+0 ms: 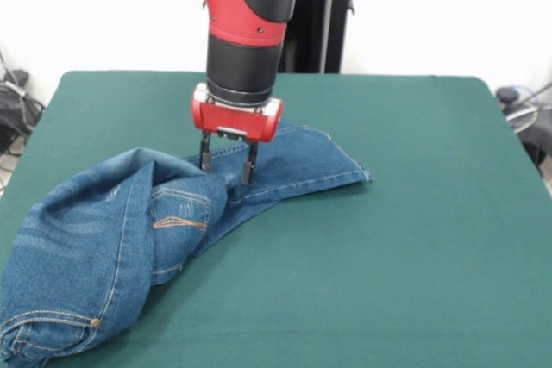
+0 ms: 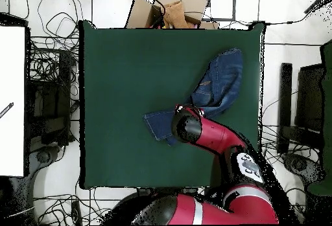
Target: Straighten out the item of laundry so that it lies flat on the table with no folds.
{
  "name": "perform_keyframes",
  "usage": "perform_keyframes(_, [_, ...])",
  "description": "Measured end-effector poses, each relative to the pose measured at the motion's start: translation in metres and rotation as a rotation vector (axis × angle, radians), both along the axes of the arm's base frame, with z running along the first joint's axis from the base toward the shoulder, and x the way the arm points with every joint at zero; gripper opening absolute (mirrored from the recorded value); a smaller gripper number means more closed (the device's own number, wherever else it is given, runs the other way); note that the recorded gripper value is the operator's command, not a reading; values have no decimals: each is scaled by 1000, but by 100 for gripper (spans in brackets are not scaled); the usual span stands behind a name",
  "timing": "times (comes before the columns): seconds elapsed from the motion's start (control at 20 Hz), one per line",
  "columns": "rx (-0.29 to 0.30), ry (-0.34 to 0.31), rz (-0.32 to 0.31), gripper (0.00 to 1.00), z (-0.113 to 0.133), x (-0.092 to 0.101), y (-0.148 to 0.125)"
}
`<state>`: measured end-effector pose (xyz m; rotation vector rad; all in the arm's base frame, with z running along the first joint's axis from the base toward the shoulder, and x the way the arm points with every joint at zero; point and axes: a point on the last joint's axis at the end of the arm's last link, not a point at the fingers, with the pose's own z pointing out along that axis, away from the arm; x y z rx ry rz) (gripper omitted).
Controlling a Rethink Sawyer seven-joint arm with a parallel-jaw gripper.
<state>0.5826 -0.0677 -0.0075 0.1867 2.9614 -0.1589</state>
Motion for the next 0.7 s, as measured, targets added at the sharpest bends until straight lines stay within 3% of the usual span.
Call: perform_keyframes(0.7, [-15,-1,22,100,0,-1,9])
